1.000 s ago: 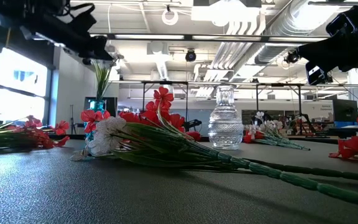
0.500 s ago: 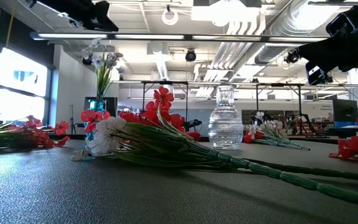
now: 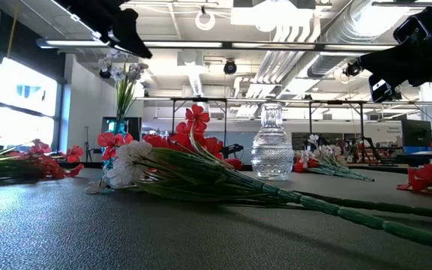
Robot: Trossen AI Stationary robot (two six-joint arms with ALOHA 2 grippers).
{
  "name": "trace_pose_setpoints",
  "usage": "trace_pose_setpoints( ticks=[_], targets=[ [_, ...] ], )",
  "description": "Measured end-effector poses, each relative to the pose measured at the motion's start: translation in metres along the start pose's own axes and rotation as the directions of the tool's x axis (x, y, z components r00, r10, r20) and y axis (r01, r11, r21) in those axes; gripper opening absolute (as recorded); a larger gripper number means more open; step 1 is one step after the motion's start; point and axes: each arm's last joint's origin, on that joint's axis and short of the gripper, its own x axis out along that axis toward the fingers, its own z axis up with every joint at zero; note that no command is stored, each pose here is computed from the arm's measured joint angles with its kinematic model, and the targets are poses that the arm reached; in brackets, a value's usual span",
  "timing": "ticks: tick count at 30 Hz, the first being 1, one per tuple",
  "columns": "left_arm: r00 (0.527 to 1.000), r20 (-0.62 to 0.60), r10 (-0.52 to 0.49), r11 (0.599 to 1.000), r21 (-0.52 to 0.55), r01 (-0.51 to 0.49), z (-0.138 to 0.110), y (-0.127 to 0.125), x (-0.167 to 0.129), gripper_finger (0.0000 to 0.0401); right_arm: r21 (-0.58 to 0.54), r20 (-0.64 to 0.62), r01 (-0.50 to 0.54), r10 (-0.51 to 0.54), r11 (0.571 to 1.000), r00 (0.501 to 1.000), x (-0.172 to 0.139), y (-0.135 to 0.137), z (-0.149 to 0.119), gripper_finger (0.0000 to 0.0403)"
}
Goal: Sort flowers into vase by color
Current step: Put the bottom right red flowers into the transparent vase
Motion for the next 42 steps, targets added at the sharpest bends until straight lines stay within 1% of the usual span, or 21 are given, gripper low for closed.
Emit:
trace_pose_setpoints(
  ticks=[6,10,13,15,16,19,21,23,25,27,28,29,32,33,35,37,39,42],
  targets=[
    [0.987,-0.083,-0.139,0.990,-0.018,0.138,-0.016,-0.050,-0.003,0.0109,0.000,0.000,0.001,-0.001,1.000,1.000,0.000,0.000,0.000,0.0000],
    [0.974,-0.119,-0.195,0.980,-0.056,0.189,-0.028,-0.081,-0.007,0.0104,0.000,0.000,0.000,0.000,1.000,1.000,0.000,0.000,0.000,0.0000],
    [0.978,-0.112,-0.178,0.984,-0.047,0.174,-0.034,-0.100,-0.010,0.0103,0.000,0.000,0.000,0.000,1.000,1.000,0.000,0.000,0.000,0.0000],
    [0.985,-0.107,-0.136,0.991,-0.025,0.134,-0.040,-0.109,-0.011,0.0103,-0.007,0.001,0.001,-0.001,1.000,1.000,0.000,0.000,0.000,0.0000],
    [0.989,-0.100,-0.110,0.994,-0.012,0.110,-0.042,-0.113,-0.011,0.0103,-0.032,0.001,0.002,-0.002,0.999,1.000,0.000,0.000,0.000,0.0000],
    [0.994,-0.097,-0.054,0.998,0.032,0.057,-0.047,-0.117,-0.010,0.0103,-0.126,0.018,0.030,-0.028,0.992,0.999,0.000,-0.001,0.001,0.0000],
    [0.994,-0.104,-0.041,0.998,0.042,0.046,-0.048,-0.116,-0.009,0.0103,-0.128,0.051,0.049,-0.042,0.991,0.998,0.000,-0.001,0.004,0.0000],
    [0.994,-0.108,-0.032,0.998,0.045,0.037,-0.048,-0.115,-0.007,0.0103,-0.029,0.088,0.036,-0.034,0.999,0.996,0.000,0.000,0.008,0.0000],
    [0.994,-0.109,-0.024,0.999,0.044,0.029,-0.048,-0.114,-0.006,0.0103,0.074,0.150,0.032,-0.042,0.997,0.988,-0.001,0.001,0.014,0.0000],
    [0.994,-0.110,-0.023,0.999,0.046,0.028,-0.048,-0.113,-0.006,0.0103,0.099,0.240,0.094,-0.116,0.991,0.964,-0.003,0.000,0.021,0.0000],
    [0.994,-0.111,-0.023,0.998,0.047,0.028,-0.048,-0.113,-0.006,0.0103,0.124,0.284,0.109,-0.140,0.986,0.948,-0.004,0.000,0.025,0.0000],
    [0.994,-0.110,-0.024,0.998,0.048,0.030,-0.048,-0.114,-0.007,0.0103,0.138,0.320,0.097,-0.137,0.986,0.937,-0.005,0.001,0.029,0.0000],
    [0.994,-0.107,-0.031,0.998,0.051,0.037,-0.049,-0.115,-0.008,0.0103,0.161,0.325,0.005,-0.058,0.987,0.944,-0.005,0.006,0.037,0.0000],
    [0.994,-0.108,-0.032,0.998,0.053,0.038,-0.049,-0.115,-0.009,0.0103,0.184,0.316,-0.001,-0.058,0.983,0.947,-0.004,0.008,0.040,0.0000],
    [0.993,-0.113,-0.031,0.997,0.065,0.039,-0.050,-0.114,-0.010,0.0103,0.256,0.260,0.043,-0.111,0.966,0.959,0.001,0.010,0.042,0.0000],
    [0.991,-0.130,-0.022,0.996,0.085,0.034,-0.052,-0.113,-0.010,0.0103,0.309,0.138,0.120,-0.169,0.944,0.976,0.010,0.012,0.041,0.0000],
    [0.989,-0.150,-0.011,0.996,0.089,0.025,-0.055,-0.111,-0.010,0.0103,0.349,0.002,0.201,-0.216,0.915,0.976,0.020,0.018,0.045,0.0000],
    [0.984,-0.177,0.005,0.997,0.074,0.008,-0.059,-0.109,-0.011,0.0103,0.355,-0.214,0.333,-0.271,0.874,0.939,0.036,0.029,0.055,0.0000]
  ],
)
